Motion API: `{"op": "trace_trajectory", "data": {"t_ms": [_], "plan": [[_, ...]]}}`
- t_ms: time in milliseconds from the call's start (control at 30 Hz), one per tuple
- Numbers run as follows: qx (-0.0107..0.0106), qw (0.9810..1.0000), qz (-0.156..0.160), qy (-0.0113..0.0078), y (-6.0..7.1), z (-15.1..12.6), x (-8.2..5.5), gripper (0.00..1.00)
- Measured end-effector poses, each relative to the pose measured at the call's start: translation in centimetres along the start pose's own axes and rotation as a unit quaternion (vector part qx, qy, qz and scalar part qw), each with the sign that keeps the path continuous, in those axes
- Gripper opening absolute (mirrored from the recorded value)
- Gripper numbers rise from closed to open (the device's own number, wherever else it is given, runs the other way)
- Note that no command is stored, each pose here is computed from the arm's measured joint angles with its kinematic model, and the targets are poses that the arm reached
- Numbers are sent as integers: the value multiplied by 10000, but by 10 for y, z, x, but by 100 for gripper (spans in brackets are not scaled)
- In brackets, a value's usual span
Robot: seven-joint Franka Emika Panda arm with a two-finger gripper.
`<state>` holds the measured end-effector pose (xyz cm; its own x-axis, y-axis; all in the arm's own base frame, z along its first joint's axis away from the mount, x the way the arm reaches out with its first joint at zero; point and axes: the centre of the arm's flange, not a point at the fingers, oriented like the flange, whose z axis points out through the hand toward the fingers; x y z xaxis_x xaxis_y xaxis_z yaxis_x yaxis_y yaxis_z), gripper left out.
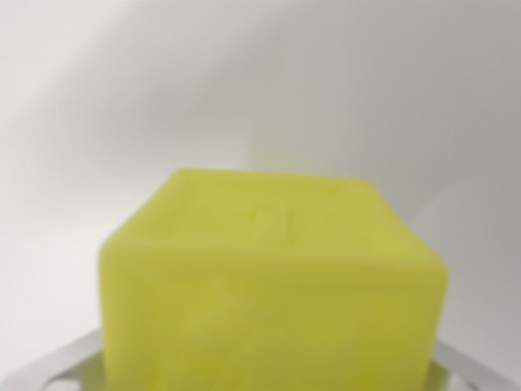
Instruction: Pick yellow cube
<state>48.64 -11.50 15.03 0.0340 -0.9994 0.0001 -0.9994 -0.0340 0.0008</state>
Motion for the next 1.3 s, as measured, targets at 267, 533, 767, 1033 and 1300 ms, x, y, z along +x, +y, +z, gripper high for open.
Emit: {"op": "trace_trajectory", "data": {"t_ms": [267,533,767,1033,1300], "plan": [[1,10000,0,0,0,-20,0,0],[0,10000,1,0,0,-40,0,0],[1,10000,1,0,0,-58,0,0],[0,10000,2,0,0,-78,0,0],[-2,10000,2,0,0,-98,0,0]]}}
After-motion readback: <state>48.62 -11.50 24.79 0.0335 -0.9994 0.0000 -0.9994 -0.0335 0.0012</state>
